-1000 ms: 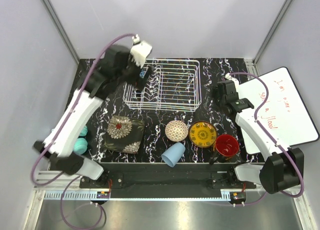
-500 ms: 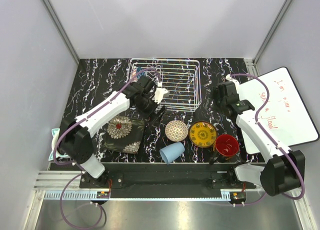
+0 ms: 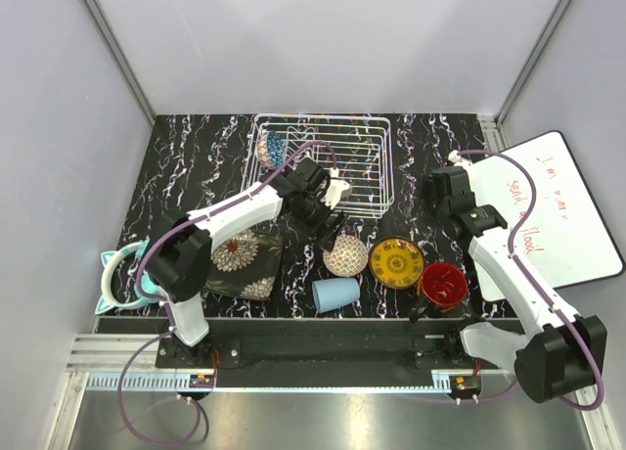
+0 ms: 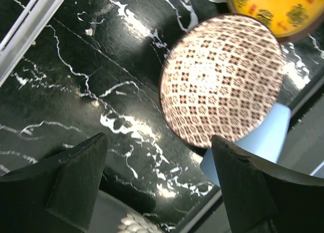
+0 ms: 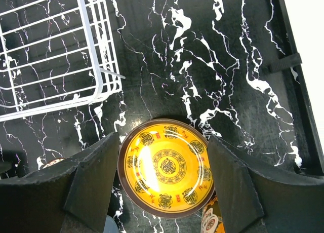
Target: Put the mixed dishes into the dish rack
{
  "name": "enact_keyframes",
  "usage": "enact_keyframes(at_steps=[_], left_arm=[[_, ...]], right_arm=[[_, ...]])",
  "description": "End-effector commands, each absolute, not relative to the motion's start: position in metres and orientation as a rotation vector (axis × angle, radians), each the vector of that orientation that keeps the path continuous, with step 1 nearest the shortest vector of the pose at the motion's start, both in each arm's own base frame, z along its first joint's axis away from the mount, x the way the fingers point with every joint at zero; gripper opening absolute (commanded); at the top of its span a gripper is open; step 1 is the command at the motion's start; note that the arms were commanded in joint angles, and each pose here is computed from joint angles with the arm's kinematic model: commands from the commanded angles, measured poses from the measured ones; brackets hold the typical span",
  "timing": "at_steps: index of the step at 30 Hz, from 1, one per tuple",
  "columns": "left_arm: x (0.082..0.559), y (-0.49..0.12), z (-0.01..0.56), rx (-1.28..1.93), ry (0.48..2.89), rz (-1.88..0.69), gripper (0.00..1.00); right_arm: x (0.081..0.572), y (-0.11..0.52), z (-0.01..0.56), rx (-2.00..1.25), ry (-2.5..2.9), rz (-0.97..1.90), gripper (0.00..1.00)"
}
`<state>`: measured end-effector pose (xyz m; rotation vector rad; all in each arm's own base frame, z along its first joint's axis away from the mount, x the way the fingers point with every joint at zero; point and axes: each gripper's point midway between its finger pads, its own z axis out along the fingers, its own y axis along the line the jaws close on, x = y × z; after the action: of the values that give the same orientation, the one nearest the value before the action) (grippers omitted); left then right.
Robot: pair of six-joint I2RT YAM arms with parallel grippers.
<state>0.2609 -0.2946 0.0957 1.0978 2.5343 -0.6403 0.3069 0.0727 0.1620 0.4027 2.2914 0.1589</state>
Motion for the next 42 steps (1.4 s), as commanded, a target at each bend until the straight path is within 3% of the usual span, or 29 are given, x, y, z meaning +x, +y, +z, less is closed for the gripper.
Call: enact_keyframes(at_steps=[1,10,13,18,21,26,30,37,42], left_arm=[[0.274,-0.308,0.09,1.077,2.477,-0.647,0.85],[0.278,-0.318,0.061,1.121,2.475,-0.618,0.8],[0.278,-0.321,0.048,1.147,2.486,-0.592,0.7],[0.275,-0.325,0.036,1.156,2.516,-0.603,0.43],[0.273,-0.324,0.032,1.161,2.524,-0.589,0.34],[0.275,-0.322,0.036,1.17,2.506,-0.572,0.27],[0.283,-0.32,0.069,1.166,2.442,-0.531,0.0],[0.292,-0.296,0.166,1.175,2.281,-0.421,0.0],[0.315,-0.25,0.25,0.988,2.23,-0.221,0.0]], right_arm=[[0.299,0.066,0.173,0.402,2.249,0.131,0.77],[0.286,0.058,0.18,0.429,2.211,0.131,0.75],[0.283,0.056,0.183,0.429,2.213,0.119,0.75],[0.282,0.051,0.191,0.426,2.2,0.096,0.75],[0.284,0.051,0.194,0.419,2.194,0.089,0.75],[0.287,0.051,0.196,0.415,2.196,0.084,0.75],[0.288,0.051,0.195,0.417,2.19,0.086,0.75],[0.29,0.056,0.186,0.424,2.198,0.111,0.75],[0.29,0.057,0.18,0.429,2.2,0.117,0.75]])
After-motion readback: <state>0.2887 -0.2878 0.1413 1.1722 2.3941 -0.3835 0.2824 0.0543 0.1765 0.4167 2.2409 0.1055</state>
